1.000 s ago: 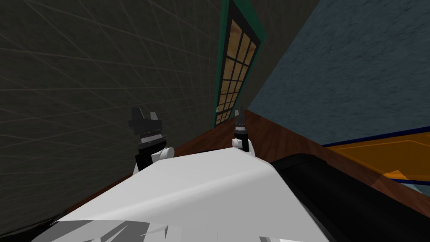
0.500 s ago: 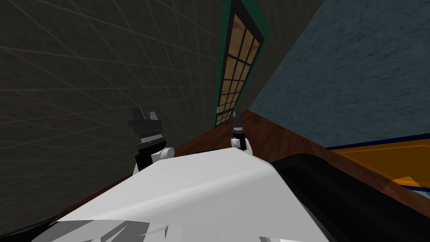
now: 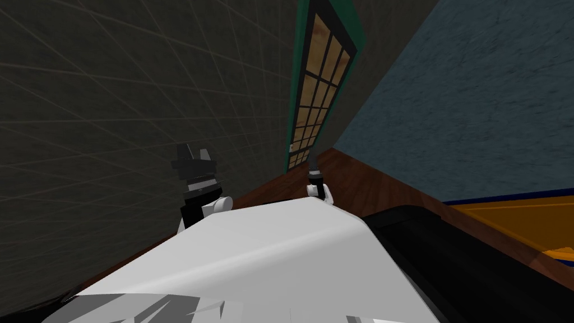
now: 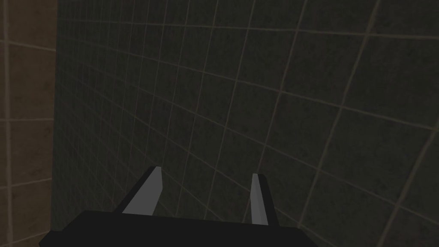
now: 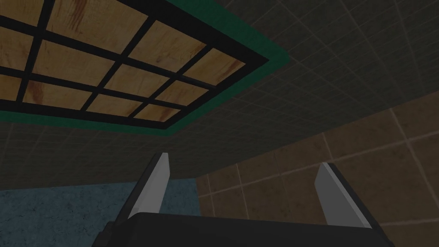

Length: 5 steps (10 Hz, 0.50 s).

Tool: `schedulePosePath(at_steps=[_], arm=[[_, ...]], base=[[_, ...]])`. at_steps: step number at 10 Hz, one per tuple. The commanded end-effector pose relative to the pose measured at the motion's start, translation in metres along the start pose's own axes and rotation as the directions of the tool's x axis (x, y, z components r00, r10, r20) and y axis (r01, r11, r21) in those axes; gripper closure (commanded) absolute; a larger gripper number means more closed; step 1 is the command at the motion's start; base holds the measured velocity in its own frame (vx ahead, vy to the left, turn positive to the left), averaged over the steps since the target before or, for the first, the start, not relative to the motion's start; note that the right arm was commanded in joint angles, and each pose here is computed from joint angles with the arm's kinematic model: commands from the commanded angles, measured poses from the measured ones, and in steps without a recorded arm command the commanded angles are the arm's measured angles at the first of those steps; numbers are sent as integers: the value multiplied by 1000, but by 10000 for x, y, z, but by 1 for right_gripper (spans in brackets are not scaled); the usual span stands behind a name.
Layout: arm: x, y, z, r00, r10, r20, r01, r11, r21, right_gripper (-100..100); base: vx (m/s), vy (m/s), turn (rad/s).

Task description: Pull the door open

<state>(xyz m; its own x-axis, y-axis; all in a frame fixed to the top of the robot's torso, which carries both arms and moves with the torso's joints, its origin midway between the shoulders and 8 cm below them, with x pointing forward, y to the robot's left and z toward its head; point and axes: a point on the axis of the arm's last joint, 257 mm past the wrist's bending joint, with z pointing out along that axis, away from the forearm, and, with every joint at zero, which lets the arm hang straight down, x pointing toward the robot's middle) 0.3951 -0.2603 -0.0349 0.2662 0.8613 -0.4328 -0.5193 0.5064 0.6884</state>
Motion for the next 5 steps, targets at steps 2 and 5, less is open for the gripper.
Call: schedulePosePath(at_steps=[2,5], arm=[[99,-147,-45,999,-33,-20,33,999,14,-100],[248,-367,-98,994,-94,-56,95,995,28,-100]], base=[[73,-36,29],[77,-25,30]])
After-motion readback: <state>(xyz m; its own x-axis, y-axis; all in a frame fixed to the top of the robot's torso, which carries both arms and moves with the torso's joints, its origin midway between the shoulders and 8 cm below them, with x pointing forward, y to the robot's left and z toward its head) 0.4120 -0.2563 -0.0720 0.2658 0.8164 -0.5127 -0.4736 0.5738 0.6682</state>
